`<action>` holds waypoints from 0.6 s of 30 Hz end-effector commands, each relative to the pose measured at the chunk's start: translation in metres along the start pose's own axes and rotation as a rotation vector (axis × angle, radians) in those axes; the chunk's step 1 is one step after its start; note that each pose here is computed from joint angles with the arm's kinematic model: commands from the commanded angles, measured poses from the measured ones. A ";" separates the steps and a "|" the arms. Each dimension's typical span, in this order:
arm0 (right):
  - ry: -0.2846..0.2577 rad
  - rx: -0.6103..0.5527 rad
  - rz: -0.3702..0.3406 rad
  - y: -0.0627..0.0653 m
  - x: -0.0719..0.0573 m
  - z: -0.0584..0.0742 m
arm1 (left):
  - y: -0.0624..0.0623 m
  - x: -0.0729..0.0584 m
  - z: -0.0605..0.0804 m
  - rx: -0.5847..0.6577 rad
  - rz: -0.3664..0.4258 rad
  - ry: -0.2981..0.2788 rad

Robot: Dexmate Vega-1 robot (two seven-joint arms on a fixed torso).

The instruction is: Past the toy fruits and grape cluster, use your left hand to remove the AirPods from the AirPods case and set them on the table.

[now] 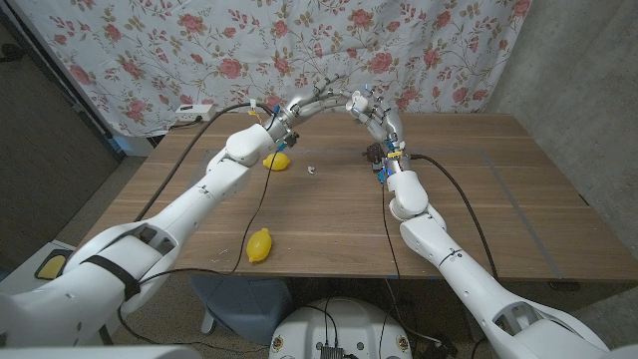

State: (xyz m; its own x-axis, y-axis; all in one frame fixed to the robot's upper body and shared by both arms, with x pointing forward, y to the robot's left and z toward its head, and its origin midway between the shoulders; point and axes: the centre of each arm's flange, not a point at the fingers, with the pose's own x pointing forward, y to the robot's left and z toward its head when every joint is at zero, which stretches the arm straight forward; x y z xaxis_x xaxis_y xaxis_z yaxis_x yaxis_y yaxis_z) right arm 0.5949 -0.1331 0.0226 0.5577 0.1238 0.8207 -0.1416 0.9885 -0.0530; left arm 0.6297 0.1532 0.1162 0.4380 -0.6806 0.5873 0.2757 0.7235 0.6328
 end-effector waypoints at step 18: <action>-0.005 -0.043 0.033 0.010 -0.002 0.001 | -0.007 0.001 0.001 -0.003 -0.009 -0.006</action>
State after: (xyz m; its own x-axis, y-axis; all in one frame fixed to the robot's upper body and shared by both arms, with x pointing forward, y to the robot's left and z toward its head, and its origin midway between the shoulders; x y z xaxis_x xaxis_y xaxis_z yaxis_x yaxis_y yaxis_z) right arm 0.5928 -0.1271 0.0205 0.5547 0.1450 0.8193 -0.1362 0.9872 -0.0825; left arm 0.6285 0.1495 0.1137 0.4356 -0.6800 0.5898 0.2744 0.7243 0.6325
